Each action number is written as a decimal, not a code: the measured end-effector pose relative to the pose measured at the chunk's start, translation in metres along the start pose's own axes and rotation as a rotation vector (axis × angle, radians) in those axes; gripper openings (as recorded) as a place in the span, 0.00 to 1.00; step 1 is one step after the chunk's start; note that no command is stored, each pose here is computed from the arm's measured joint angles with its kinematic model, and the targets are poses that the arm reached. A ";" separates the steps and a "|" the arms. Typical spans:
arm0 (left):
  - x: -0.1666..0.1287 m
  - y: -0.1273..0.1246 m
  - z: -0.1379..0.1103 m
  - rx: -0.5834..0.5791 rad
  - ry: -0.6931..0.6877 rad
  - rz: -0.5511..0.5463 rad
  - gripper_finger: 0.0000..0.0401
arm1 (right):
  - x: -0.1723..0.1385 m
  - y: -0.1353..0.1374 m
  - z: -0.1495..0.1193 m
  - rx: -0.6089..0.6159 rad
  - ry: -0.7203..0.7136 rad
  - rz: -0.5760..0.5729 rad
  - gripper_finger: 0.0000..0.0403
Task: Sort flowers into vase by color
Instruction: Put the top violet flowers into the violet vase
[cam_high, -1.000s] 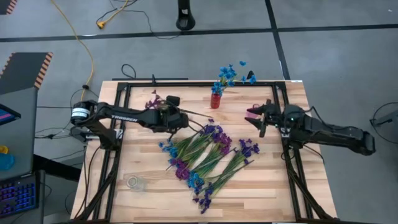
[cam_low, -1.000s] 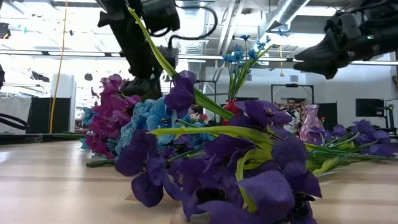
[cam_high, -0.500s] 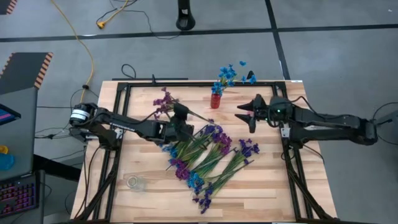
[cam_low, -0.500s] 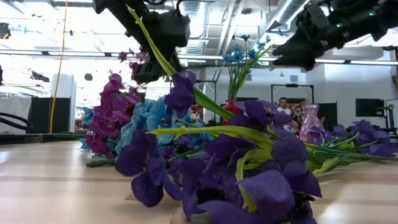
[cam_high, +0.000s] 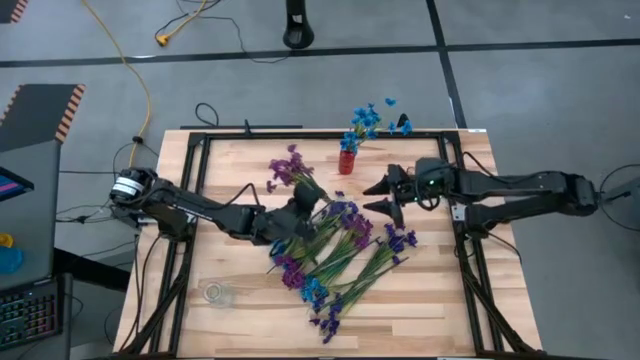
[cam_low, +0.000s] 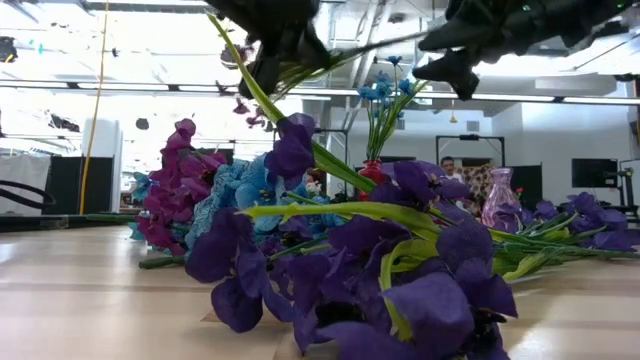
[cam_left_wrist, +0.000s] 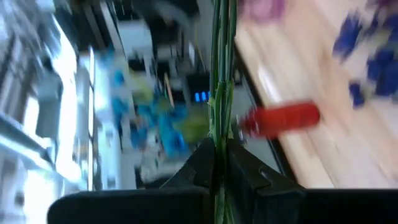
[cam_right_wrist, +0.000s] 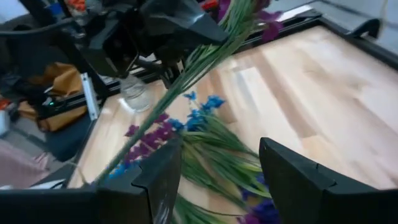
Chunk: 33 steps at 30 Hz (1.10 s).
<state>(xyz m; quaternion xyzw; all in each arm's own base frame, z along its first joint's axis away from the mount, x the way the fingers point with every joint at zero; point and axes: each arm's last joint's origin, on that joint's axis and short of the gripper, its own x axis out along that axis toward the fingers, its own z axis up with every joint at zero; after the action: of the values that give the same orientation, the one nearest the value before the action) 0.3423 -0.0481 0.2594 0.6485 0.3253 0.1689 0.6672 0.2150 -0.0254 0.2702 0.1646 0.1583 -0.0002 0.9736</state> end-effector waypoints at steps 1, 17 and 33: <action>-0.002 0.001 0.003 0.019 -0.039 0.002 0.02 | 0.003 0.002 0.001 0.010 0.004 0.009 0.60; -0.011 0.007 0.015 0.215 -0.220 0.067 0.02 | 0.046 0.023 0.022 0.174 0.053 0.120 0.60; -0.012 0.011 0.016 0.222 -0.233 0.102 0.02 | 0.077 0.036 0.034 0.163 0.105 0.243 0.58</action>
<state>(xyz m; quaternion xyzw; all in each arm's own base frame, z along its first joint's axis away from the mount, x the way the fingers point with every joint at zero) 0.3465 -0.0671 0.2716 0.7489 0.2290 0.0893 0.6154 0.3009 0.0017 0.2879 0.2606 0.1874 0.1135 0.9403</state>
